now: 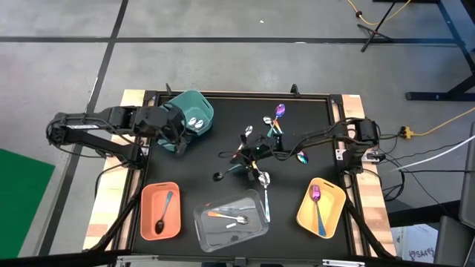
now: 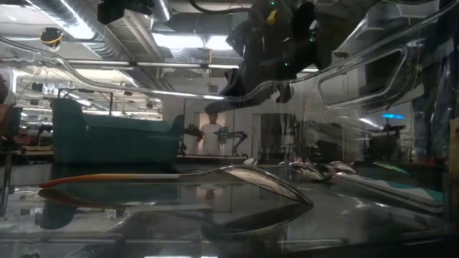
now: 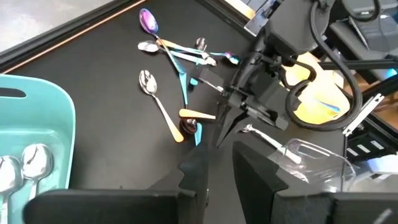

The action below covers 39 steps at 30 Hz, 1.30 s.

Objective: Sort silverware by color (type)
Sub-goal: Put the blue spoon into the orange bin

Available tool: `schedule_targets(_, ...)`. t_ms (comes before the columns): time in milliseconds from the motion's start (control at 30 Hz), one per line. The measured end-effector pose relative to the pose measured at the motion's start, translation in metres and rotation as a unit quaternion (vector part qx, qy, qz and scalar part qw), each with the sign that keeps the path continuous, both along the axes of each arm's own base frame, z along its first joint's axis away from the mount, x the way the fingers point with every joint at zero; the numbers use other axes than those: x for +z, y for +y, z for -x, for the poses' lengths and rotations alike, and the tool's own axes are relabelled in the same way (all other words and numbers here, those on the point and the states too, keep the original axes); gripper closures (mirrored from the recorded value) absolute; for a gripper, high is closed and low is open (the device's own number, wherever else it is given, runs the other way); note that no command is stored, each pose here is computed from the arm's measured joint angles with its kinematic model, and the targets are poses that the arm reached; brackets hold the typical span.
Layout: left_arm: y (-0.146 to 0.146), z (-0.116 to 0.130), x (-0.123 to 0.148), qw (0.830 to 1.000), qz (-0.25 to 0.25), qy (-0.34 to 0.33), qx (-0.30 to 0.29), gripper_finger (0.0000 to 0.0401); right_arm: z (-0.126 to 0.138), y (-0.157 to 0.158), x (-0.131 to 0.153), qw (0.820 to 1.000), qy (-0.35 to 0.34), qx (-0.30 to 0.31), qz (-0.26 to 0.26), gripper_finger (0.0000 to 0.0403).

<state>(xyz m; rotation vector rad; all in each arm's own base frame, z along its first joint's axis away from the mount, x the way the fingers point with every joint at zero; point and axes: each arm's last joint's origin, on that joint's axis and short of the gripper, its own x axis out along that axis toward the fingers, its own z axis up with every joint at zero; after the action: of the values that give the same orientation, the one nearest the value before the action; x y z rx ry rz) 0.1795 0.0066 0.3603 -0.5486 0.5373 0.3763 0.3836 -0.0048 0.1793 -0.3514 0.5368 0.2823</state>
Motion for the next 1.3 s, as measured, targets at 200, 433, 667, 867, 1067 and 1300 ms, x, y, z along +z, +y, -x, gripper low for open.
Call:
schedule_targets(200,0.000,-0.011,-0.006,1.000,0.000,0.017,0.001,0.0335,0.002,0.001,-0.003,1.000,0.016,0.001,-0.001,0.0402)
schedule_targets(433,0.000,-0.035,-0.022,0.999,0.008,0.049,0.007,0.0335,0.010,0.000,0.020,1.000,0.001,-0.009,0.009,0.0403)
schedule_targets(667,-0.001,-0.070,-0.042,0.998,0.011,0.068,-0.016,0.0335,0.044,-0.002,0.065,0.998,0.017,-0.038,0.053,0.0403)
schedule_targets(867,-0.003,-0.101,-0.056,0.996,0.004,0.049,-0.076,0.0309,0.078,-0.004,0.099,0.994,0.026,-0.074,0.082,0.0403)
schedule_targets(1067,-0.004,-0.130,-0.078,0.994,-0.001,0.046,-0.096,0.0250,0.106,-0.004,0.116,0.991,0.047,-0.088,0.095,0.0403)
schedule_targets(1300,-0.009,-0.154,-0.122,0.985,-0.018,0.117,-0.123,0.0226,0.119,-0.005,0.124,0.989,0.051,-0.098,0.098,0.0403)
